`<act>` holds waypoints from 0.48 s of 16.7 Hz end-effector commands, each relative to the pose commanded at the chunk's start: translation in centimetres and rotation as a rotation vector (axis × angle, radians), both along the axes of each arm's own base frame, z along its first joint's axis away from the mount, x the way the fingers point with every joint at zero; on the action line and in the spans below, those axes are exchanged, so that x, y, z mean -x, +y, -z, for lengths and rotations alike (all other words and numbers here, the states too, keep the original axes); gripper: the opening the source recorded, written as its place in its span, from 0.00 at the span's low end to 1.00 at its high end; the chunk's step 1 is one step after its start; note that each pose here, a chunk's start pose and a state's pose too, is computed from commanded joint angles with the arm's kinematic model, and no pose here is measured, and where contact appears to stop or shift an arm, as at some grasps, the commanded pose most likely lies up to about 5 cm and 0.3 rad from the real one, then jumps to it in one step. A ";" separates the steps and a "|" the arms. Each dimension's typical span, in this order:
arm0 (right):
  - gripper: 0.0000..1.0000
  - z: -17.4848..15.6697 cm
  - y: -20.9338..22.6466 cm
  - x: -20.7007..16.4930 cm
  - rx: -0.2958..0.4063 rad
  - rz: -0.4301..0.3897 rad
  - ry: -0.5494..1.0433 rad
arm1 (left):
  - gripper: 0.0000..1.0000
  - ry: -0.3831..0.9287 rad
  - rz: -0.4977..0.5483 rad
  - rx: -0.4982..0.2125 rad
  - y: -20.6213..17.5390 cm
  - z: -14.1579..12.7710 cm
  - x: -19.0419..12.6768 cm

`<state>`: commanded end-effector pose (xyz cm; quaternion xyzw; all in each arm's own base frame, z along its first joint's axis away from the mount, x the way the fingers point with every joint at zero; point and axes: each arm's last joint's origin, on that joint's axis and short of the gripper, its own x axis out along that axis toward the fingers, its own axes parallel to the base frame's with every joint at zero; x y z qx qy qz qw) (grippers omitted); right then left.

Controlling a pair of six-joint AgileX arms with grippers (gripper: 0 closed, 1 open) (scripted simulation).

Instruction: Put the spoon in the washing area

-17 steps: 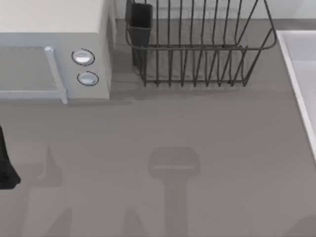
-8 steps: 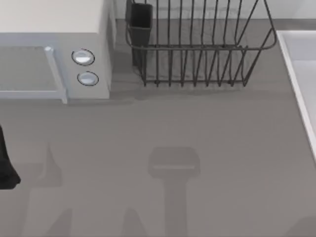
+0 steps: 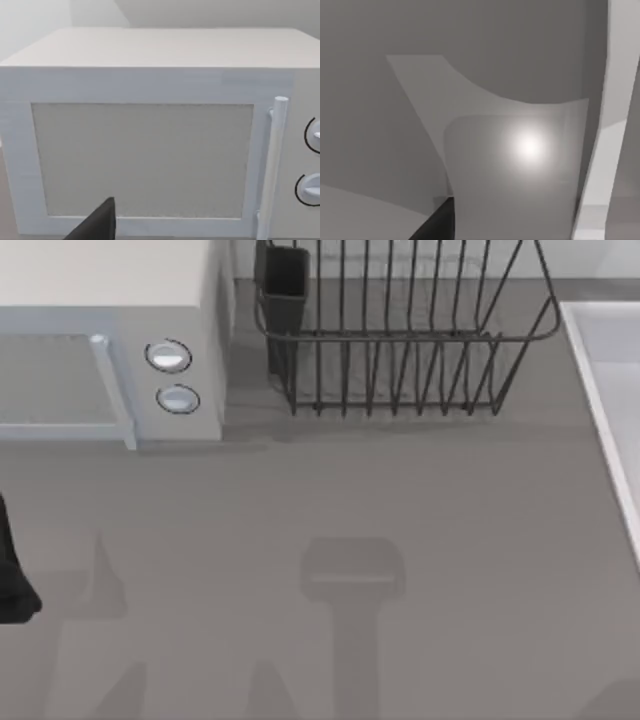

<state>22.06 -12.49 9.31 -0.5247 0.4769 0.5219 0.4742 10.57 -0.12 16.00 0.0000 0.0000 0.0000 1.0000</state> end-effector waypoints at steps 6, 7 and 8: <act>0.00 0.0 0.0 0.0 0.000 0.000 0.000 | 1.00 0.000 0.000 0.000 0.0 0.0 0.0; 0.00 0.0 0.0 0.0 0.000 0.000 0.000 | 1.00 0.000 0.000 0.000 0.0 0.0 0.0; 0.00 0.0 0.0 0.0 0.000 0.000 0.000 | 1.00 0.000 0.000 0.000 0.0 0.0 0.0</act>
